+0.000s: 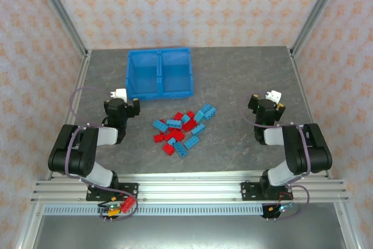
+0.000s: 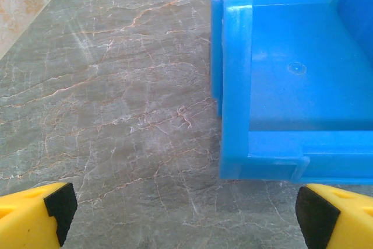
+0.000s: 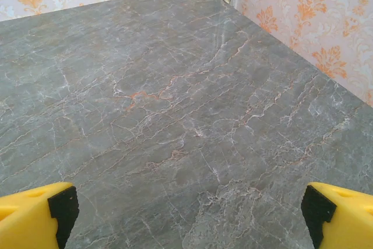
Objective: Sort the legos into containers by color
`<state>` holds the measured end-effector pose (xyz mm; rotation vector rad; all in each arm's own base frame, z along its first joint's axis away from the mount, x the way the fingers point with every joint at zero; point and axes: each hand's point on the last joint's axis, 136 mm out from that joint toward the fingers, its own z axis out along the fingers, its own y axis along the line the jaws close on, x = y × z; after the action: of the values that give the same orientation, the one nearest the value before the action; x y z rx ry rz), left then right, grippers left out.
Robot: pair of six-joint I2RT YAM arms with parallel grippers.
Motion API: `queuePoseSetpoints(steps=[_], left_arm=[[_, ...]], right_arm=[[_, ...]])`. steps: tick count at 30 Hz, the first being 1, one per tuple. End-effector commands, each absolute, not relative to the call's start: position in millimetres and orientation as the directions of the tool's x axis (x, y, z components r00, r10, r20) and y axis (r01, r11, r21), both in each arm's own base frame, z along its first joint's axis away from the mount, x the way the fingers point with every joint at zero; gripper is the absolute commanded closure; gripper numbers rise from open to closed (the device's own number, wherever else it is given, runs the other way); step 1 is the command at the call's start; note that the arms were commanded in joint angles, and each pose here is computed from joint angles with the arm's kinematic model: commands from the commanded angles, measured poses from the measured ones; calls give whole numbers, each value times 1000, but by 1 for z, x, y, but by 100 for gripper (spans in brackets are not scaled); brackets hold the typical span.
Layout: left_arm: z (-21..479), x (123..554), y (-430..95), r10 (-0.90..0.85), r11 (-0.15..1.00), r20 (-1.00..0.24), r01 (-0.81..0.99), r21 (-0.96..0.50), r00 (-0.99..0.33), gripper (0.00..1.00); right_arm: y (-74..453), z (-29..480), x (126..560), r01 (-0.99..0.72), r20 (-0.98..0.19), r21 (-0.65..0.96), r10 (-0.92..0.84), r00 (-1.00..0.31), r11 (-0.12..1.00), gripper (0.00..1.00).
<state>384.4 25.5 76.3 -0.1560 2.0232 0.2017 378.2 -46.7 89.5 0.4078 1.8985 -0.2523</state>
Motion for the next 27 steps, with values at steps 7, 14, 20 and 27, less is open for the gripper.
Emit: queuePoseSetpoints(steps=[7,14,20,27], left_arm=[[94,393,26,-35,977,-920,-207,51,-391,0],[94,393,26,-36,977,-921,-208,50,-389,0],[94,393,26,-35,977,-920,-207,51,-391,0],[95,392,24,-21,977,-921,-205,64,-388,0]], right_arm=[[-49,95,382,419,-939,31,170,-298,907,1],[-50,96,382,418,-939,37,175,-297,908,1],[-49,117,376,437,-942,4,151,-301,900,1],[-52,160,304,641,-771,273,562,-300,717,1]])
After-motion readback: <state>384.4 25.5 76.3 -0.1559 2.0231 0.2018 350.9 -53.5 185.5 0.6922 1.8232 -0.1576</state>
